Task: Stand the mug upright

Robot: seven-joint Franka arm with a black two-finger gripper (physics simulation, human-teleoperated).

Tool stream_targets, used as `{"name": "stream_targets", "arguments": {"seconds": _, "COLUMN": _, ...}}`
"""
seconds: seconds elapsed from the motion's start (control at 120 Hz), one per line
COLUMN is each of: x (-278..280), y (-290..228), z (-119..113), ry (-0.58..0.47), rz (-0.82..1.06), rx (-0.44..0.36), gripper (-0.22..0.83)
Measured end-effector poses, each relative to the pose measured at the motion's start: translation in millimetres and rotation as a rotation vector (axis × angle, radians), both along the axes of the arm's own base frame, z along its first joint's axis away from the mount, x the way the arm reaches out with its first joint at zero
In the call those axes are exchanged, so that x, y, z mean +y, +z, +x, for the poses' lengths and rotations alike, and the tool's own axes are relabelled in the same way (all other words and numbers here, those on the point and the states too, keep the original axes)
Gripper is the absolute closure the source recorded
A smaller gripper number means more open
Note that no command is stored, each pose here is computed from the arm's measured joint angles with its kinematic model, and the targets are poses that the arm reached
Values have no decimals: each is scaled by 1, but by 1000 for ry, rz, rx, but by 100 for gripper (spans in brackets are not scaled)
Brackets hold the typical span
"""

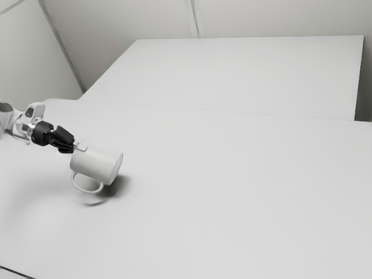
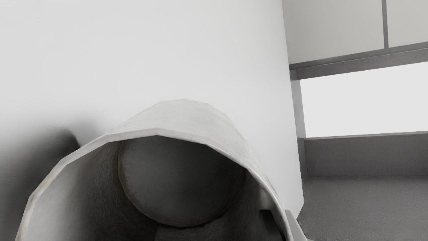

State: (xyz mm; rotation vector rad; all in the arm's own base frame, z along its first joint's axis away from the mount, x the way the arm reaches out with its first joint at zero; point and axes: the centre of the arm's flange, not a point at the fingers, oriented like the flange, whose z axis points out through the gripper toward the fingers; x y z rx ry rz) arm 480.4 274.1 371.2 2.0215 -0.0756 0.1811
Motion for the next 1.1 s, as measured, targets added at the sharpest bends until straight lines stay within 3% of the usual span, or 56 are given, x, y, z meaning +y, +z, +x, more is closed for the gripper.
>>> {"name": "stream_targets", "arguments": {"seconds": 0.092, "x": -35, "y": 27, "z": 18, "ry": -83, "rz": 98, "rx": -14, "gripper": 78}}
{"name": "stream_targets", "arguments": {"seconds": 0.25, "x": -70, "y": 72, "z": 28, "ry": -175, "rz": 337, "rx": -12, "gripper": 78}}
{"name": "stream_targets", "arguments": {"seconds": 0.508, "x": -144, "y": 102, "z": 63, "ry": -305, "rz": 763, "rx": -1, "gripper": 78}}
{"name": "stream_targets", "arguments": {"seconds": 0.6, "x": -157, "y": 99, "z": 70, "ry": -301, "rz": 873, "rx": 2, "gripper": 79}}
{"name": "stream_targets", "arguments": {"seconds": 0.767, "x": -175, "y": 79, "z": 57, "ry": -253, "rz": 993, "rx": 5, "gripper": 79}}
{"name": "stream_targets", "arguments": {"seconds": 1.1, "x": -204, "y": 32, "z": 46, "ry": -154, "rz": 1064, "rx": 6, "gripper": 79}}
